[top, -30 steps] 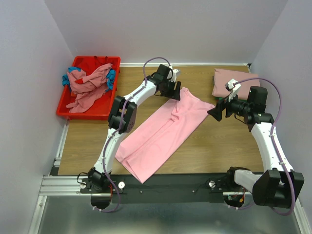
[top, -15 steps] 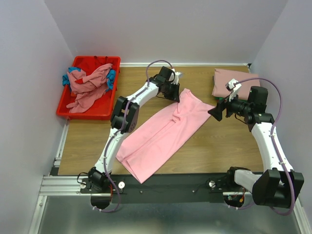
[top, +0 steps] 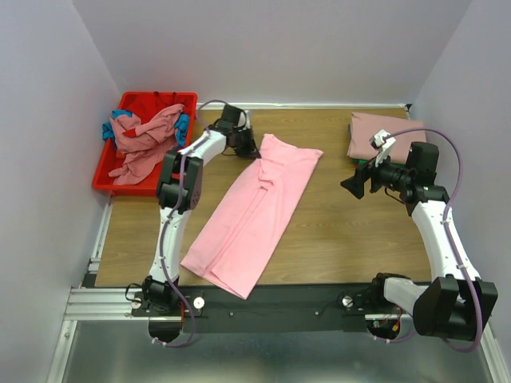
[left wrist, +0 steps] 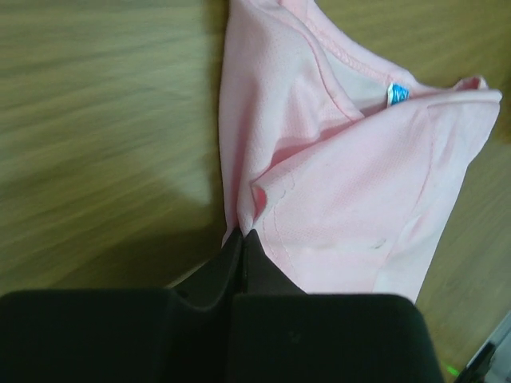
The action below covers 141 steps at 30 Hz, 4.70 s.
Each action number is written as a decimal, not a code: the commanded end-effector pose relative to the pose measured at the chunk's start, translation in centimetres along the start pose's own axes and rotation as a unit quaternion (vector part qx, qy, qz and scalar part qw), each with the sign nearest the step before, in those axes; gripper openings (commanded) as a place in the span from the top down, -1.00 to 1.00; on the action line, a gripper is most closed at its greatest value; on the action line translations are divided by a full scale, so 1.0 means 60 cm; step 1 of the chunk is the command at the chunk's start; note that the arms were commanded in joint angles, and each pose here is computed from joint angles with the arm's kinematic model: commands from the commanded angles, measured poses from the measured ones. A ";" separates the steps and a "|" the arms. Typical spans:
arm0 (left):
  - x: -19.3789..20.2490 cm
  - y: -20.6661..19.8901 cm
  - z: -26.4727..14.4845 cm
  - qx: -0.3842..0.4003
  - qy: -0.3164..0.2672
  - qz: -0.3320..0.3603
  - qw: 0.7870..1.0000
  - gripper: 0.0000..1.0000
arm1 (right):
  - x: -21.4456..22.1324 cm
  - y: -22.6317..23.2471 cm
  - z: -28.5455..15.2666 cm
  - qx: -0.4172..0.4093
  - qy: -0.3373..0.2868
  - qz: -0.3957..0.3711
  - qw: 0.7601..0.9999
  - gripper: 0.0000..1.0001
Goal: Fold and stack the t-shirts
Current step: Fold the tshirt
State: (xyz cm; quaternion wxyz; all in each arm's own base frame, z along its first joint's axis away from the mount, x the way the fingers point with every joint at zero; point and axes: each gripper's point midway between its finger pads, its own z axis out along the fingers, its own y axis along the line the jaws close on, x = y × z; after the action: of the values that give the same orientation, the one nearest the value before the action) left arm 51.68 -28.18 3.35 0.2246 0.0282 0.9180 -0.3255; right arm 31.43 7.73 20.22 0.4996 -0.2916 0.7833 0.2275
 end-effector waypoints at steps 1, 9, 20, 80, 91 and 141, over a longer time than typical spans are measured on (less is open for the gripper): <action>-0.055 0.063 -0.061 -0.038 -0.085 -0.087 0.992 1.00 | 0.008 -0.002 0.004 -0.003 -0.001 0.004 1.000 -0.93; -0.109 0.023 -0.105 0.005 -0.120 -0.065 0.991 0.70 | 0.027 -0.001 0.024 -0.027 0.007 0.050 0.998 -0.91; -0.194 -0.115 -0.364 -0.015 -0.267 0.094 0.959 -0.15 | 0.087 -0.041 0.209 -0.098 0.125 0.218 0.963 -0.60; 0.092 -0.114 -0.631 -0.045 -0.446 0.263 0.854 -0.97 | -0.043 -0.271 0.471 0.041 0.071 0.194 0.978 -0.34; 0.160 -0.122 -0.517 0.075 -0.306 0.159 0.936 -0.67 | -0.099 -0.020 0.269 -0.100 0.101 0.034 0.989 -0.98; 0.414 0.065 -0.350 -0.137 -0.184 -0.326 0.917 -0.59 | 0.155 0.261 0.054 -0.291 0.097 -0.144 0.941 -0.99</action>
State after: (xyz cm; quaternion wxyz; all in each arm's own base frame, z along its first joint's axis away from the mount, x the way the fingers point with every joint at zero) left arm 20.77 -15.07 4.32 0.2574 -0.3469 0.8611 -0.2680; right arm 20.64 18.99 12.09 0.3555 -0.5526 0.6791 0.3272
